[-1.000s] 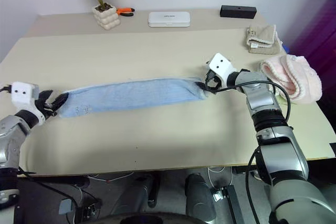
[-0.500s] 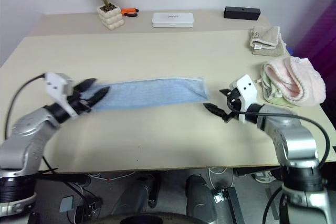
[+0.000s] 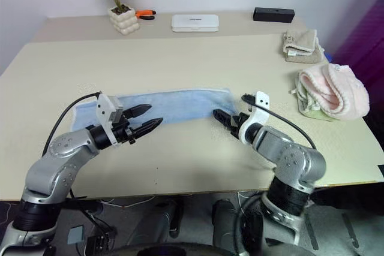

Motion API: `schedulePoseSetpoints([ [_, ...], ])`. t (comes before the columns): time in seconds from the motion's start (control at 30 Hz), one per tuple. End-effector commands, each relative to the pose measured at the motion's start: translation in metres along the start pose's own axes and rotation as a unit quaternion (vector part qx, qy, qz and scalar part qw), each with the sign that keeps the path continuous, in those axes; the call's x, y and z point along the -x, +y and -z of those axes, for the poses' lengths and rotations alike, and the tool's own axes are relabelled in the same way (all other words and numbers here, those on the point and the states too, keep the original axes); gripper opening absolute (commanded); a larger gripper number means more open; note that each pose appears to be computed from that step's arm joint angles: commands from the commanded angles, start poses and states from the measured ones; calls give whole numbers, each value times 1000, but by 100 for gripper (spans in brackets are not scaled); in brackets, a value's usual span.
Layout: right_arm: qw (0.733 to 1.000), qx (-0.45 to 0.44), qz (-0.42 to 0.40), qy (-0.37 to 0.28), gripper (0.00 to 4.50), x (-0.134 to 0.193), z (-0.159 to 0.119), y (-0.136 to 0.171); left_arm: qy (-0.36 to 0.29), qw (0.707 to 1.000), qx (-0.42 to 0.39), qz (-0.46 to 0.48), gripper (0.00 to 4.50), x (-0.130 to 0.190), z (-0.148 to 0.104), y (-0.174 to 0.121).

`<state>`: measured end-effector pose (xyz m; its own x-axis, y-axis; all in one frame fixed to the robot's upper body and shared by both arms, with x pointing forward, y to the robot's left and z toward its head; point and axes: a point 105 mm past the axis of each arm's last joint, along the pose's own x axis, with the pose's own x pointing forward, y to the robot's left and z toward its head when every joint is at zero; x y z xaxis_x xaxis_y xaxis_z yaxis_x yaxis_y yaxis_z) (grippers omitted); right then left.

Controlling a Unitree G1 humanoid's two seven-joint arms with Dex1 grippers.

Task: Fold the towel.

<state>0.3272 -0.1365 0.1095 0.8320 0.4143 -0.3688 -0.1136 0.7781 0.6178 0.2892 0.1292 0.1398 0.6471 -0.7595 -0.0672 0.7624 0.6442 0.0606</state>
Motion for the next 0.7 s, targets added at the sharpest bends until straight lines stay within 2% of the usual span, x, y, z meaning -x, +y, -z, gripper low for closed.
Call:
schedulePoseSetpoints([
  [0.03, 998, -56, 40, -13, 448, -10, -10, -8, -20, 1000, -19, 0, 298, 3, -12, -3],
  [0.13, 994, -86, 59, -16, 448, -19, -13, -11, -23, 1000, -18, -4, 298, 3, -11, -4],
  [0.23, 992, -101, 70, -26, 361, -25, -18, -14, -24, 1000, -16, -7, 298, 2, -10, -6],
  [0.27, 992, -103, 72, -28, 320, -25, -19, -14, -25, 1000, -15, -8, 298, 2, -10, -6],
  [0.47, 988, -108, 92, -54, 2, -21, -27, -21, -26, 1000, -12, -8, 298, 1, -8, -8],
  [0.7, 987, -74, 104, -93, 2, 14, -48, -32, -28, 999, -12, -10, 298, 0, -6, -5],
])
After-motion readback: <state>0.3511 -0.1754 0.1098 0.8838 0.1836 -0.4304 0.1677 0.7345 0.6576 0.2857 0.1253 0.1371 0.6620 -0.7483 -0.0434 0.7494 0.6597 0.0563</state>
